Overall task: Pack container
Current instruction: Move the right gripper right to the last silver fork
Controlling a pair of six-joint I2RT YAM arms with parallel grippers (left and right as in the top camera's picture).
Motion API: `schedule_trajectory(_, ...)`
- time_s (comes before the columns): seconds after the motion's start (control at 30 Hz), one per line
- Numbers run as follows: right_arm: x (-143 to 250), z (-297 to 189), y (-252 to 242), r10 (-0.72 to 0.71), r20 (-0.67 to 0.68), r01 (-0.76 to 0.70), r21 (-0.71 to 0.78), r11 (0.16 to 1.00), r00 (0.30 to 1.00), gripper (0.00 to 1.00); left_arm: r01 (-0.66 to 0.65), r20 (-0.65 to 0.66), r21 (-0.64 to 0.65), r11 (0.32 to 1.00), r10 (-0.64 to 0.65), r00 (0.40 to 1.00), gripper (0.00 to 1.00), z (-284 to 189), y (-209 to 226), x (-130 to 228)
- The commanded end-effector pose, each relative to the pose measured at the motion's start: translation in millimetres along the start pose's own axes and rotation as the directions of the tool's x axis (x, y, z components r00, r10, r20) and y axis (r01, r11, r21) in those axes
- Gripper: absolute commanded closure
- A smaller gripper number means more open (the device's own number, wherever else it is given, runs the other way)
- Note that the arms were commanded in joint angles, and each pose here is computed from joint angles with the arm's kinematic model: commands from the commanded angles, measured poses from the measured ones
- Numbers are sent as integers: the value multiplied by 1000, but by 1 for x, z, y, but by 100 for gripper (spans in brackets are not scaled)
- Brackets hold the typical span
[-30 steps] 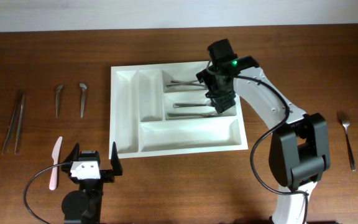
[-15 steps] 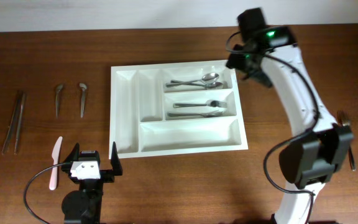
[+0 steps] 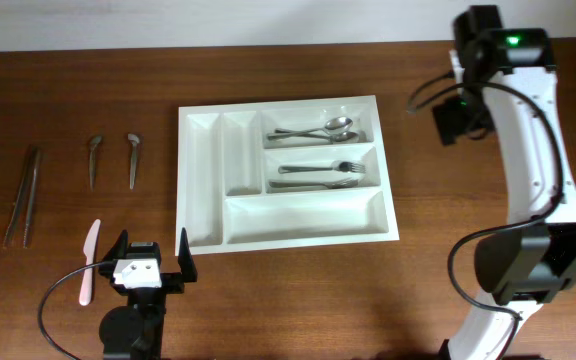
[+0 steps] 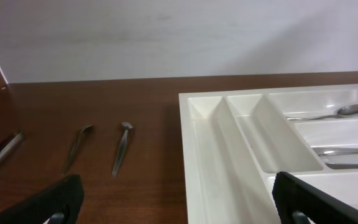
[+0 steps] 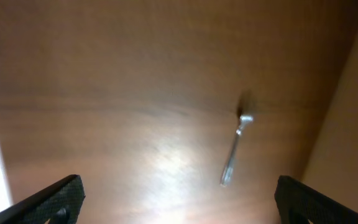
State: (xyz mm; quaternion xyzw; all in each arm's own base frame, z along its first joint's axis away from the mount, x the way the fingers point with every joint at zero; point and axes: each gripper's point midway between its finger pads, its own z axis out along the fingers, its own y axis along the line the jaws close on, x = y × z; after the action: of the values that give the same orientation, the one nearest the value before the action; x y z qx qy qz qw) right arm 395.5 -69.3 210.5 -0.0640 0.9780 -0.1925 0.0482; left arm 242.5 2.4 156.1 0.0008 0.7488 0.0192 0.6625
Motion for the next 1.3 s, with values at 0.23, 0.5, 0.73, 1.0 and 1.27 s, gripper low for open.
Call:
schedule_trajectory(0.23,62,21,-54,-95,-75,74,-252,965,993,1,-15,2,-2,1000,15,1000,1,0,1,1)
schedule_trajectory(0.5,99,53,-109,-43,-46,25,-324,946,998,1,-15,2,-2,1000,15,1000,1,0,1,1)
schedule_trajectory(0.73,123,83,-120,38,-33,-48,-413,910,999,1,-15,2,-2,1000,15,1000,1,0,1,1)
schedule_trajectory(1.0,139,134,-110,9,-97,-47,-390,920,995,0,-15,2,-2,1000,15,1000,1,0,1,1)
schedule_trajectory(1.27,142,166,-106,75,-108,-109,-362,926,991,0,-15,2,-2,1000,15,1000,1,0,1,1)
